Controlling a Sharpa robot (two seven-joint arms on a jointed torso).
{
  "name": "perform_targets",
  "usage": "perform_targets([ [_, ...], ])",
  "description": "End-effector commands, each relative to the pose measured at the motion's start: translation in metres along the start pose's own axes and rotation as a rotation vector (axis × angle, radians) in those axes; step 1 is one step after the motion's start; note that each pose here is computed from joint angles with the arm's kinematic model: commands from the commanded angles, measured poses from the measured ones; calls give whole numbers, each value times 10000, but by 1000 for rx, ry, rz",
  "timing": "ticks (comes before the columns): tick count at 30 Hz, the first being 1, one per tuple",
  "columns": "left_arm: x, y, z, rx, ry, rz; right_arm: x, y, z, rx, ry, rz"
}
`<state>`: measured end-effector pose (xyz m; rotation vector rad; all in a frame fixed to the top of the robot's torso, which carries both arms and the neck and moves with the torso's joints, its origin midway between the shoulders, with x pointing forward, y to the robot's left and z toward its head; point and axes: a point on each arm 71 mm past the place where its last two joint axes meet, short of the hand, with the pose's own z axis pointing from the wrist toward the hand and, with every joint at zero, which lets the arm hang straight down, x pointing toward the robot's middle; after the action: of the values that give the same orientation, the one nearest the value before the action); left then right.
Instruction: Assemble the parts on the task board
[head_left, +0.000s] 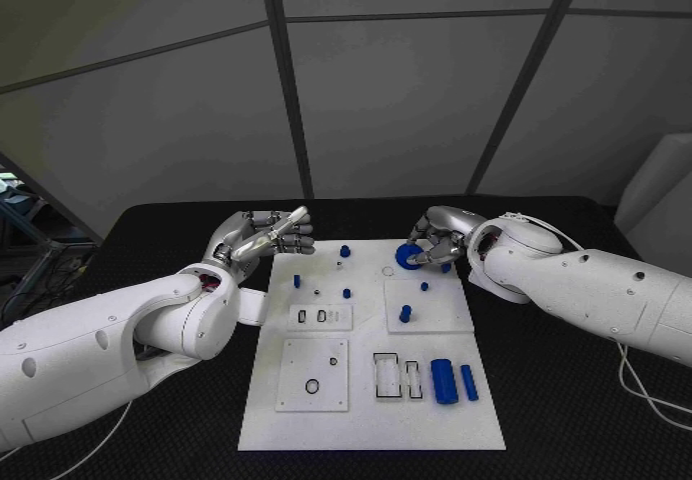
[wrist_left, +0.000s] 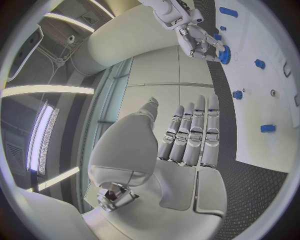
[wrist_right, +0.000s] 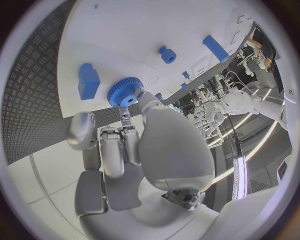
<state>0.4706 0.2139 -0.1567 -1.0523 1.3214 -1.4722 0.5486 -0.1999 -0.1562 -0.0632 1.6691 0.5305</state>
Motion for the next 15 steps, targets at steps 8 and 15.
perform_targets([
  [8, 8, -10, 0, 4, 16, 1, -77, 272, -68, -117, -116, -21],
  [15, 6, -12, -6, 3, 17, 1, -69, 528, -122, -179, -135, -17],
])
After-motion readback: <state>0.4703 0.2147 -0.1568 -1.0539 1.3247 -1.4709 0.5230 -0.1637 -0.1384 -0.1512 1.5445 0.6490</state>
